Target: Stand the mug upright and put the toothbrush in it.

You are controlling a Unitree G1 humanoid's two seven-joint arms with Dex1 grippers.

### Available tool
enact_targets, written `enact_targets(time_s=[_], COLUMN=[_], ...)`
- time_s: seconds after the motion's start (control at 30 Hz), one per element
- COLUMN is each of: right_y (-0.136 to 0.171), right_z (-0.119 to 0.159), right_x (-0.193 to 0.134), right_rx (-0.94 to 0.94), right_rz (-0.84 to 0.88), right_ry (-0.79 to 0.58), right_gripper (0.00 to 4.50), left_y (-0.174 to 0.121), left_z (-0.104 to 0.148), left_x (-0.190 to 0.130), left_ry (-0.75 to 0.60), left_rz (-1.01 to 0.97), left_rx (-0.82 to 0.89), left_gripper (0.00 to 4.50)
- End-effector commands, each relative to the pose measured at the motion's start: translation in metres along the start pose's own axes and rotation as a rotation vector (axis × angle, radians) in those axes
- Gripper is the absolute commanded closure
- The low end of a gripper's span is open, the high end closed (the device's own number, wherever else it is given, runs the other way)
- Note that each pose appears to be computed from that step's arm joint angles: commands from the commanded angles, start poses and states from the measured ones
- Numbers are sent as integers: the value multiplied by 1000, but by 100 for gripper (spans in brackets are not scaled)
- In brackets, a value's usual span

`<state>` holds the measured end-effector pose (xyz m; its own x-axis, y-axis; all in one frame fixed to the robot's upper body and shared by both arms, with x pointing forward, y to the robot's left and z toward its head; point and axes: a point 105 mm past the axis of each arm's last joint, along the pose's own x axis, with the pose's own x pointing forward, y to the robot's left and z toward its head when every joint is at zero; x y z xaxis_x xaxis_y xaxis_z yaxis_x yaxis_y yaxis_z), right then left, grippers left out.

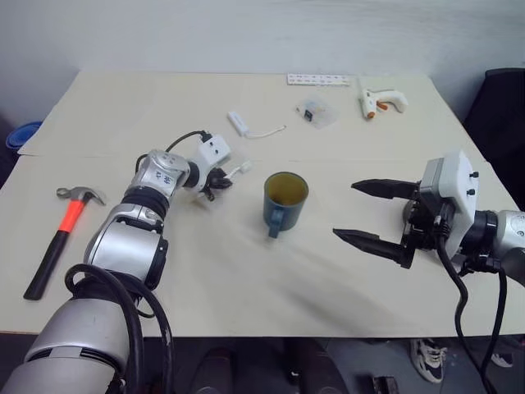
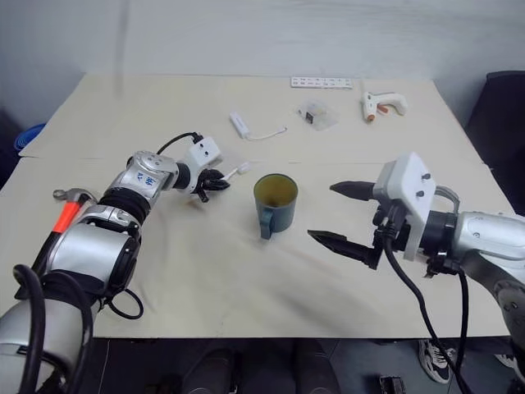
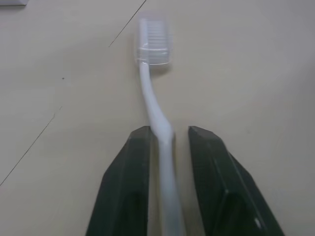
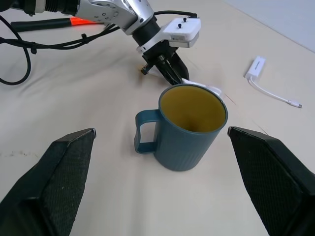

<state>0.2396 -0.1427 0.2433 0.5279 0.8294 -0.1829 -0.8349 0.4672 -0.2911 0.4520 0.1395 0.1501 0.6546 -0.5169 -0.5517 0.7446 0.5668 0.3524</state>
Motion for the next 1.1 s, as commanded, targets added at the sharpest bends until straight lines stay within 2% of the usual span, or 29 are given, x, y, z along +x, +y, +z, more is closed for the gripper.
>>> enact_targets(time_s=[0.03,0.1,0.23,0.37,0.43,0.53,0.57,0.7,0.83,1.1], right_y=[-2,-2,-13,-16,-14,-12,-11,-14,-16,-19], right_z=[7,6,15,20,19,19,18,17,12,14], right_x=[-3,-3,-6,-8,-10,-10,-11,-14,-20,-22], right_rx=[-21,2,-10,-20,-13,-1,4,45,54,69], right_rz=[-6,2,-59,-85,-82,-84,-86,-118,-130,-161], right_ry=[-11,-16,-59,-78,-80,-80,-80,-84,-50,-61], right_gripper=[0,0,0,0,0,0,0,0,0,0], left_y=[8,11,23,34,25,-5,-15,-66,-93,-112], left_z=[-5,3,33,102,131,158,163,164,163,162], left_x=[-7,-11,-25,-63,-86,-112,-117,-115,-104,-79], left_ry=[-5,-56,-210,-627,-826,-1007,-1035,-1045,-1068,-1091], left_rz=[28,31,50,72,16,-89,-127,-265,-361,-364], left_rx=[-20,20,-45,-161,-237,-327,-366,-321,-383,-362], left_gripper=[432,432,432,432,432,432,432,432,432,432])
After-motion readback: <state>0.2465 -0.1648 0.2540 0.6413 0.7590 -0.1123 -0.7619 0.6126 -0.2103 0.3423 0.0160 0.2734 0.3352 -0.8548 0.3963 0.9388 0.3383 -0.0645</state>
